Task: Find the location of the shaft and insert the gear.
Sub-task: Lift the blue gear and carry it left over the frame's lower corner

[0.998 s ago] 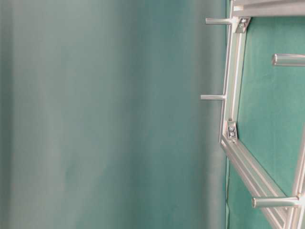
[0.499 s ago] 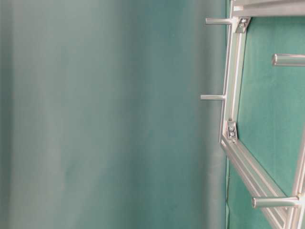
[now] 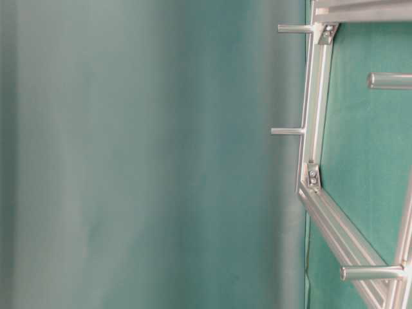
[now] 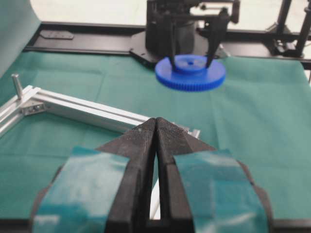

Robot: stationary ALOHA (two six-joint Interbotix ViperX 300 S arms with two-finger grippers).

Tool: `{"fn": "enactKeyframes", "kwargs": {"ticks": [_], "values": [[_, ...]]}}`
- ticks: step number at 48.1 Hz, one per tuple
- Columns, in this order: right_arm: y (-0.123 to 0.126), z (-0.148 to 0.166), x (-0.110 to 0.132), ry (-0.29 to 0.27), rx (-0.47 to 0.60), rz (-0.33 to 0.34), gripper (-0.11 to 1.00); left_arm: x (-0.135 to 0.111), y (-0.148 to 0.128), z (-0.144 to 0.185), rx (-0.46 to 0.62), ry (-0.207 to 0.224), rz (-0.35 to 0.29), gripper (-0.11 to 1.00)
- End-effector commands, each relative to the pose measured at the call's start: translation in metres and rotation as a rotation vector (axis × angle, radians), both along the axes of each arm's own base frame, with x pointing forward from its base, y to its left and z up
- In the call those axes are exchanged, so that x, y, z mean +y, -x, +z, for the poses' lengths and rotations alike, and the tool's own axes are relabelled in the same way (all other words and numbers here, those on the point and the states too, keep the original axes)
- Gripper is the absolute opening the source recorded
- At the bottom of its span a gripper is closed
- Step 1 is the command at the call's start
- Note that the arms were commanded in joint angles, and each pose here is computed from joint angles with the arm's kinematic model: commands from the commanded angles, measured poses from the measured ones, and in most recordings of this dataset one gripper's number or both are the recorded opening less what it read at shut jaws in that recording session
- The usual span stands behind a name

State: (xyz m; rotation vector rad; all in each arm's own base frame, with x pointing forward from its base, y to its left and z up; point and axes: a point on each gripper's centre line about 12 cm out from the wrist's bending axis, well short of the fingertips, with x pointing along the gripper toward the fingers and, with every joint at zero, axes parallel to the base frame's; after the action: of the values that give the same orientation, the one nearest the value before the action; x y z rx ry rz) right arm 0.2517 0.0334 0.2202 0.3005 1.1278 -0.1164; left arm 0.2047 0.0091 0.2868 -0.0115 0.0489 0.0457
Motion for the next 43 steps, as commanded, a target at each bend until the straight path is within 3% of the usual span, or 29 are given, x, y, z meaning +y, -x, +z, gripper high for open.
{"fn": "enactKeyframes", "kwargs": {"ticks": [1, 19, 29, 35, 43], "values": [[-0.014, 0.026, 0.001, -0.003, -0.072, 0.002, 0.69, 0.001, -0.002, 0.005, -0.017, 0.001, 0.004, 0.02], [-0.072, 0.028, 0.006, 0.029, -0.041, 0.012, 0.69, 0.001, -0.004, 0.004, -0.009, 0.003, 0.004, 0.02], [-0.107, 0.025, 0.007, 0.080, 0.033, 0.029, 0.69, 0.001, -0.007, -0.001, 0.014, 0.005, 0.005, 0.02], [-0.119, 0.018, 0.002, 0.127, 0.086, 0.028, 0.69, 0.001, -0.007, -0.001, 0.014, 0.005, 0.005, 0.02], [-0.126, 0.004, -0.002, 0.137, 0.124, 0.024, 0.69, 0.001, -0.007, -0.001, 0.014, 0.005, 0.004, 0.02]]}}
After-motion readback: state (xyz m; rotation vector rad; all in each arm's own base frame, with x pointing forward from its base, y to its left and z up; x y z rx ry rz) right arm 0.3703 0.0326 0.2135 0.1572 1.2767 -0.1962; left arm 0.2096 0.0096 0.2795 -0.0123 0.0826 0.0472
